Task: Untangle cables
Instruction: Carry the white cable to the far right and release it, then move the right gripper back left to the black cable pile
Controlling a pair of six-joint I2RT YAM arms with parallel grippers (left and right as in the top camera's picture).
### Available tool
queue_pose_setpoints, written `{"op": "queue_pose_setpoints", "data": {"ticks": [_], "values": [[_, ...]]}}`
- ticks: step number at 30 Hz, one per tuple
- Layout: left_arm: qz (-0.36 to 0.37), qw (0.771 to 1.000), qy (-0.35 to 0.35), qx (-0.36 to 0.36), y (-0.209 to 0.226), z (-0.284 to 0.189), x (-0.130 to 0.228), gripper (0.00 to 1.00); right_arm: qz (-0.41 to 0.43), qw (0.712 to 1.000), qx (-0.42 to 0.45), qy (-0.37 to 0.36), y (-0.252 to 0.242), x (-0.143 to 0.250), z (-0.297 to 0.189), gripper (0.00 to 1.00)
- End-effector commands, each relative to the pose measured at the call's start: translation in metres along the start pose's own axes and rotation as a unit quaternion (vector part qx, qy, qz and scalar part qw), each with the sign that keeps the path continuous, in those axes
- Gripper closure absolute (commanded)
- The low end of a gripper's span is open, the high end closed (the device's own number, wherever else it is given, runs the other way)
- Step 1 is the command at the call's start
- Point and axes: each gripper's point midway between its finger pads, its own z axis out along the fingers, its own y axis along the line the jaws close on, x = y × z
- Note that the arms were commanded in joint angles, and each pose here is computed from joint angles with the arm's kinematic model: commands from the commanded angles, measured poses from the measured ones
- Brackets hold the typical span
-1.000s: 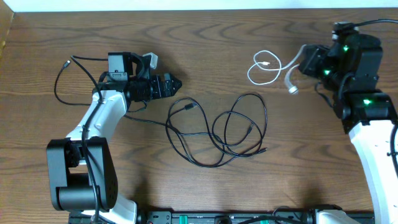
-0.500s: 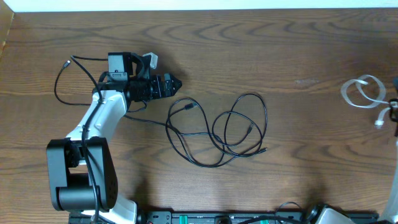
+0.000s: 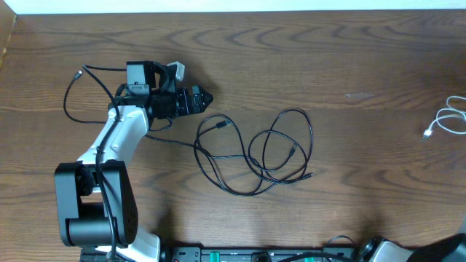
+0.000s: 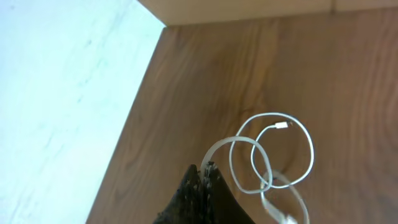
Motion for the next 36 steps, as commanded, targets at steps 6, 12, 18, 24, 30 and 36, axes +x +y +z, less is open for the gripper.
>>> {"op": "queue_pose_setpoints", "data": {"ticks": [6,12,18,24,30,36], "values": [[0.009,1.000,-0.007,-0.003,0.000,-0.001,-0.008,0.00,0.002,0.999,0.009,0.031,-0.007,0.021,0.044,0.99],[0.009,1.000,-0.007,-0.003,0.000,-0.001,-0.008,0.00,-0.001,0.998,0.032,0.053,-0.021,0.037,0.061,0.80],[0.009,1.000,-0.007,-0.003,0.000,-0.001,-0.008,0.00,-0.003,0.997,0.041,0.061,-0.025,0.042,0.063,0.54],[0.009,1.000,-0.007,-0.003,0.000,-0.001,-0.008,0.00,-0.007,0.994,0.069,0.088,-0.039,0.055,0.059,0.50],[0.009,1.000,-0.007,-0.003,0.000,-0.001,-0.008,0.00,-0.022,0.983,0.123,0.137,-0.072,0.087,0.053,0.73],[0.009,1.000,-0.007,-0.004,0.000,-0.001,-0.008,0.00,-0.033,0.965,0.119,0.234,-0.092,0.158,0.044,0.99]]}}
